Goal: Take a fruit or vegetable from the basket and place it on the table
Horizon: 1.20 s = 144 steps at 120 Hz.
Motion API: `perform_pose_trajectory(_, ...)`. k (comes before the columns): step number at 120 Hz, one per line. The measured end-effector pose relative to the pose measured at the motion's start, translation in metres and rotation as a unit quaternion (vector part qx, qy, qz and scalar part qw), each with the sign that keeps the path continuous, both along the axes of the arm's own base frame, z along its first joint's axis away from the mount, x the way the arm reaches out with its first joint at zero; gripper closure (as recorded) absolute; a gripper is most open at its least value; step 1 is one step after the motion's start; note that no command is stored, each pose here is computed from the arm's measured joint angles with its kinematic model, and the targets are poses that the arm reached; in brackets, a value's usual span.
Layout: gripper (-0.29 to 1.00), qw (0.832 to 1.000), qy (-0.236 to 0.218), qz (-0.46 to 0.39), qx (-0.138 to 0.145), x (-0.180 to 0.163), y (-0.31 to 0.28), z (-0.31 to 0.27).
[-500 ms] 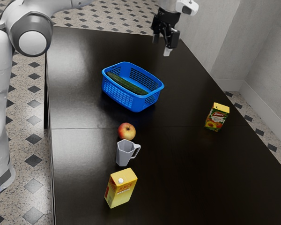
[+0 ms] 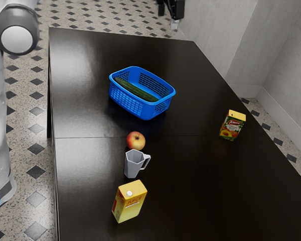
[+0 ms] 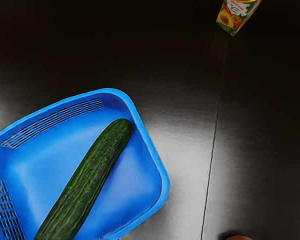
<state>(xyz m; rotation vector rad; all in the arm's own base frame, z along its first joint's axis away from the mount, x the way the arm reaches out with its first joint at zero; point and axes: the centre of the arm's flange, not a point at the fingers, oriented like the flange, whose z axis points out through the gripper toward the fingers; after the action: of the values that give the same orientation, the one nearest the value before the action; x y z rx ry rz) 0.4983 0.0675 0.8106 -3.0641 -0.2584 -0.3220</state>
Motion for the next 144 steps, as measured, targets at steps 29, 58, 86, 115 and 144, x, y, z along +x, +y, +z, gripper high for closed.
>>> perform_pose_trajectory(29,0.0,0.999,0.039,0.024,0.004,0.018,0.022,-0.032)
perform_pose_trajectory(58,0.0,0.994,0.068,0.084,-0.026,0.042,0.096,-0.08)
perform_pose_trajectory(86,0.0,0.989,0.125,0.069,-0.044,0.043,0.093,-0.16)
perform_pose_trajectory(115,0.0,0.99,0.141,0.003,-0.026,0.036,0.078,-0.232)
perform_pose_trajectory(144,0.0,0.992,0.105,-0.069,-0.003,0.034,0.064,-0.23)
